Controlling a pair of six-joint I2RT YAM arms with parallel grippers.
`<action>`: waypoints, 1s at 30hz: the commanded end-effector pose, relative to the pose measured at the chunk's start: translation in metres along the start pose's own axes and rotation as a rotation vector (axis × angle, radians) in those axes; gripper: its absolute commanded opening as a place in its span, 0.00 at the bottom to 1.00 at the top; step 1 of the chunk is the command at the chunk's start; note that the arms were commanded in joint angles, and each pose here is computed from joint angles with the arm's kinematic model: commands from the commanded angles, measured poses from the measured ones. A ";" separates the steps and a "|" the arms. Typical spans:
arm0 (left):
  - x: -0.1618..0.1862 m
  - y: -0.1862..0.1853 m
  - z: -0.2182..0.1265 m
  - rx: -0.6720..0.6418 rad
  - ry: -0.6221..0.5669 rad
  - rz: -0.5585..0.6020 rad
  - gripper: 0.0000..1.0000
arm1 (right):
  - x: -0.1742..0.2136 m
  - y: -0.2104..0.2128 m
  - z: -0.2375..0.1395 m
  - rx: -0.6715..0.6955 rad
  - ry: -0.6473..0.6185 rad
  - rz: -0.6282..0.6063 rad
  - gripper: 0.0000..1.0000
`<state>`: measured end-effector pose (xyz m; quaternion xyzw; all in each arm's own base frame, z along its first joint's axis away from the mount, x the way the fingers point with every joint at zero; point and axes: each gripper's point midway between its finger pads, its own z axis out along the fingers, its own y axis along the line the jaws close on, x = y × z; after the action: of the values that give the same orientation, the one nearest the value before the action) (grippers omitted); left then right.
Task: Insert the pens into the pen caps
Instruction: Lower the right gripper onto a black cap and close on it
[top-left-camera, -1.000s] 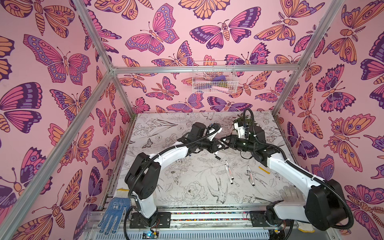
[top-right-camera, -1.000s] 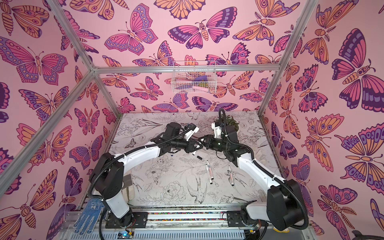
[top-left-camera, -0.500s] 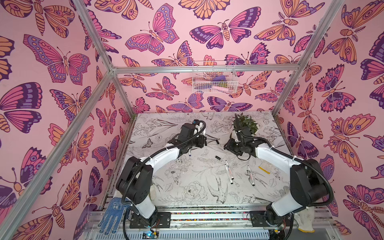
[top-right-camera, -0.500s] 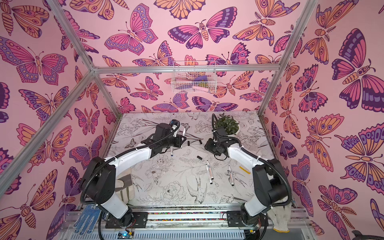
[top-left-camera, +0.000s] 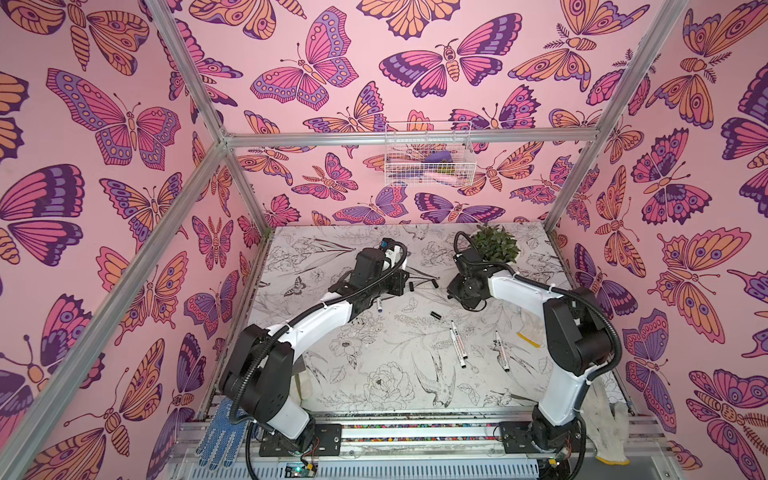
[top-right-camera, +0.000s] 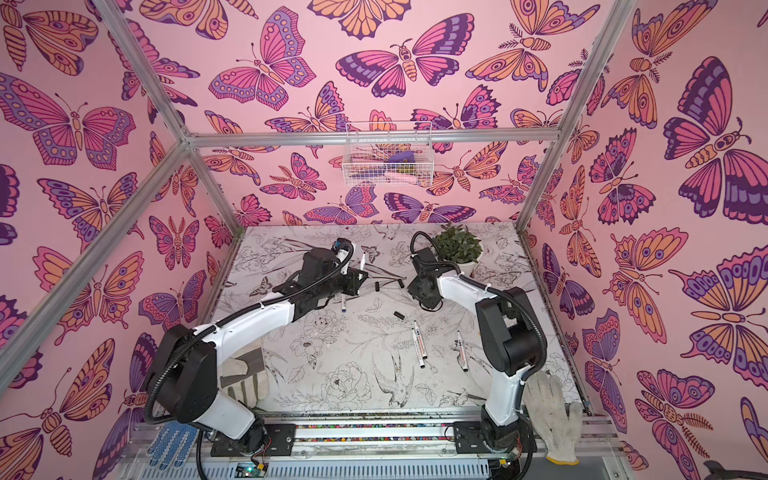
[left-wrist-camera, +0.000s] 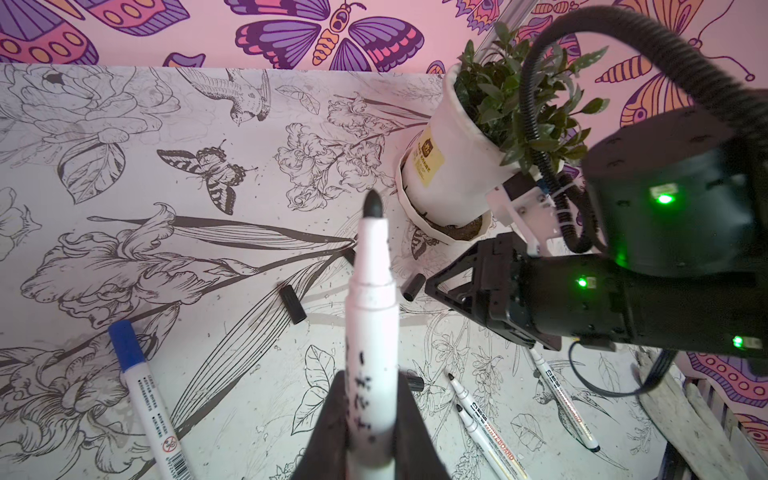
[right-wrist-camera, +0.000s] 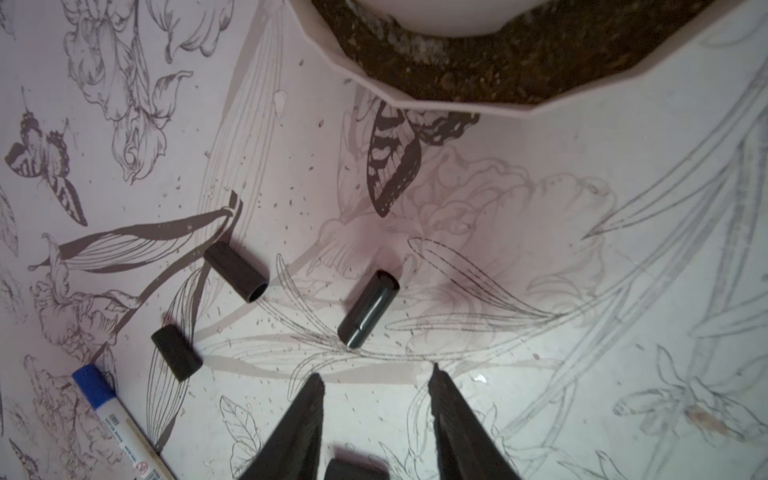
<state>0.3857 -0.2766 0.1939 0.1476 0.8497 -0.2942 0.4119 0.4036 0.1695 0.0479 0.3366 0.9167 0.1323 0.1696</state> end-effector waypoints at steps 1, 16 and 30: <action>-0.001 -0.002 -0.008 0.001 -0.017 0.036 0.00 | -0.001 -0.002 0.013 0.048 0.006 0.069 0.44; 0.000 0.002 -0.021 -0.029 -0.038 0.091 0.00 | 0.009 -0.008 0.033 0.235 0.084 -0.103 0.36; 0.008 -0.014 -0.014 0.074 -0.002 0.104 0.00 | 0.019 0.008 0.008 0.113 0.058 -0.347 0.01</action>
<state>0.3716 -0.2669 0.1967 0.1772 0.8415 -0.2781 0.4279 0.4101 0.1801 0.0234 0.2328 0.9629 0.0466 0.1282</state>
